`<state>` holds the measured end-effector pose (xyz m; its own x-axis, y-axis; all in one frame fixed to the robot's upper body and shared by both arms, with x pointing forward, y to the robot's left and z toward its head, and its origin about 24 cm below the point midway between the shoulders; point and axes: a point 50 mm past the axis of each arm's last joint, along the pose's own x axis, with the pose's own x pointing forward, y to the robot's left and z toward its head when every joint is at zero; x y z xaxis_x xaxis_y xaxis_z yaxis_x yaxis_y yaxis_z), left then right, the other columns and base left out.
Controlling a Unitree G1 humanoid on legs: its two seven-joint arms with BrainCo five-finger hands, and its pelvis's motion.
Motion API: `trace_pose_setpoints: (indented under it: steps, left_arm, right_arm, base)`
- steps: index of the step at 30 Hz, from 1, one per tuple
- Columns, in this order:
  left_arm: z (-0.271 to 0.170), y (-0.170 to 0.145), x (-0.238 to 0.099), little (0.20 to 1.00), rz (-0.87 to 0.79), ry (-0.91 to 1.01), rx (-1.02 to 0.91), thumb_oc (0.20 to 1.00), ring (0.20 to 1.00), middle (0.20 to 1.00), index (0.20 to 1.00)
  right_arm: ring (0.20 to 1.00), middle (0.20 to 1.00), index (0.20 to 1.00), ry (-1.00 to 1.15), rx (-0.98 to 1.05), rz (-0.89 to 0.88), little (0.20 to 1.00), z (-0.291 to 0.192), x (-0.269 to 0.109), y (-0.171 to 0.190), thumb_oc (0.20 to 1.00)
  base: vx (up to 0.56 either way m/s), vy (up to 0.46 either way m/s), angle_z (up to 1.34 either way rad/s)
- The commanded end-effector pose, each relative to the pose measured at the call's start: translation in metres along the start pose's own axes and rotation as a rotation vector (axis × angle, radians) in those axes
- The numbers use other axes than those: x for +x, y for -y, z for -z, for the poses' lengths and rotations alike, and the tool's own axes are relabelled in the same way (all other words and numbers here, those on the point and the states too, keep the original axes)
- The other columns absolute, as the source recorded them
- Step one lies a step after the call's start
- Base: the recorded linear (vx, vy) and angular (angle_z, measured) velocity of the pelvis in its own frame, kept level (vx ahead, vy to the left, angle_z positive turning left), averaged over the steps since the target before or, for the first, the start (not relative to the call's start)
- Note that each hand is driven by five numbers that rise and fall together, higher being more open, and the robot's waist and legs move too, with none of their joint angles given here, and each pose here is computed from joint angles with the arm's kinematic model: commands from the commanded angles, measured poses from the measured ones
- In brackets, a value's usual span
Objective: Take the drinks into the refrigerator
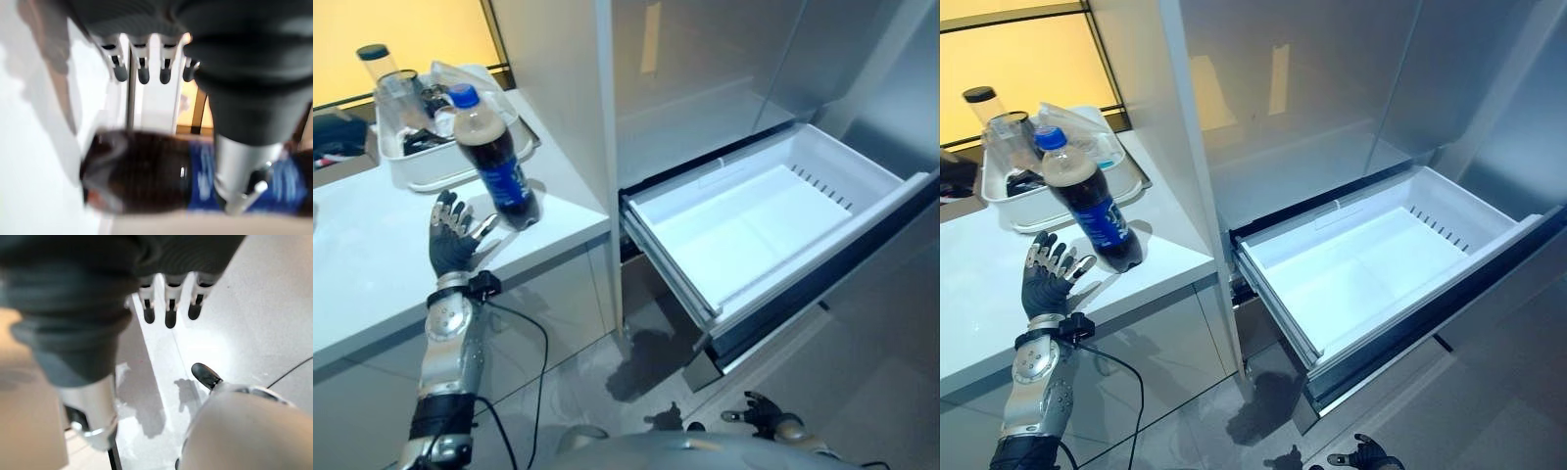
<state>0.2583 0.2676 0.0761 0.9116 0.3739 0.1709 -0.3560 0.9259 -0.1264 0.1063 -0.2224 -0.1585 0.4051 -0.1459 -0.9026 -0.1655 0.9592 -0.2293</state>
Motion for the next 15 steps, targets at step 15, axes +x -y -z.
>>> trace_pose_setpoints:
  steps: [15]
  left_arm:
    - [-0.018, 0.041, 0.032, 1.0, 0.14, 0.035, -0.004, 1.0, 1.0, 1.0, 1.0]
  right_arm:
    - [1.0, 1.0, 1.0, 0.023, -0.045, -0.011, 1.0, -0.015, 0.003, -0.007, 1.0]
  base:
    - [0.0, -0.001, 0.0]
